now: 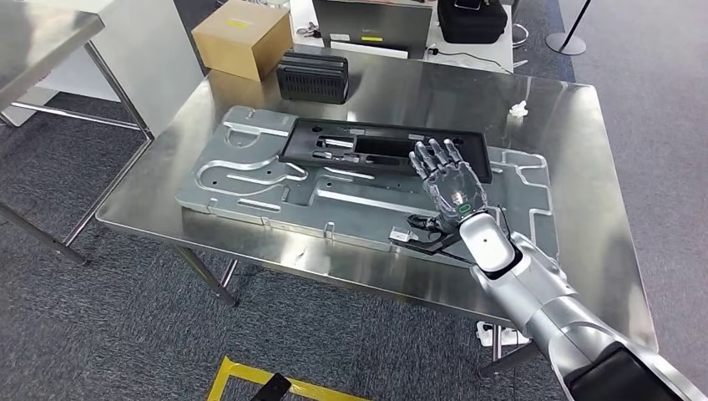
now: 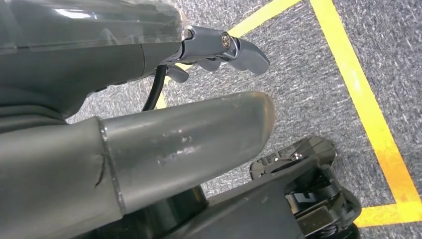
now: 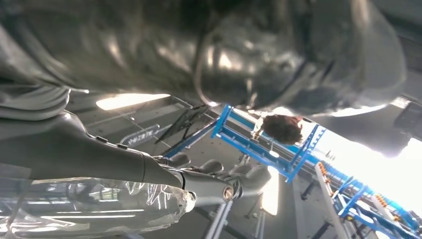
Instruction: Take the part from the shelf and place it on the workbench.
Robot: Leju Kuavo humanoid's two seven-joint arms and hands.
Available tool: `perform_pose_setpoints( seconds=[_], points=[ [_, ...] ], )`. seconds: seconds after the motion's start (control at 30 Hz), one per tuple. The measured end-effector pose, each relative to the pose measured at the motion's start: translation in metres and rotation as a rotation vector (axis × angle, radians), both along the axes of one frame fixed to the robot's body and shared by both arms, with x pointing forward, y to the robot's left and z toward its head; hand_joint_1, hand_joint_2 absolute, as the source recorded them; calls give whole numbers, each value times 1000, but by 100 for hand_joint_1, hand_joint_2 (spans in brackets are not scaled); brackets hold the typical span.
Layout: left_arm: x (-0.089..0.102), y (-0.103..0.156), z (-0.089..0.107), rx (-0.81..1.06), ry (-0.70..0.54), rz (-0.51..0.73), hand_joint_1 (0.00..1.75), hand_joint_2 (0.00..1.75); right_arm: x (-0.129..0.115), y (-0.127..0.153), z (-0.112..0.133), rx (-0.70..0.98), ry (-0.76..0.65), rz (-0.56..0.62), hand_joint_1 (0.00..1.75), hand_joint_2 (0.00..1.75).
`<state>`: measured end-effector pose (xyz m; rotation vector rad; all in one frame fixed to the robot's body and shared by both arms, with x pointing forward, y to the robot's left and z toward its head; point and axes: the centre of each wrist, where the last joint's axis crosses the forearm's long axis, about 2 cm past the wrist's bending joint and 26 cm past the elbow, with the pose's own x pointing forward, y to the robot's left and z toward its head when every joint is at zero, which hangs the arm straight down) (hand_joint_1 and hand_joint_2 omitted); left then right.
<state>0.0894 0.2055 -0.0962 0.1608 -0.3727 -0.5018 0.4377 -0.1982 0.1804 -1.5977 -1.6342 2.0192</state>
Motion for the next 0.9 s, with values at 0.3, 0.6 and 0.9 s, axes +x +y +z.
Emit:
perform_pose_setpoints(
  seconds=[0.3, 0.6, 0.9],
  points=[
    [-3, 0, -1, 0, 5, 1, 0, 0, -1, 1, -1, 2, 4, 1, 0, 0],
    [1, -1, 0, 1, -1, -2, 0, 0, 0, 0, 0, 6, 6, -9, 0, 0],
    [1, -2, 1, -4, 2, -5, 0, 0, 0, -3, -2, 2, 13, -20, 0, 0]
  ],
)
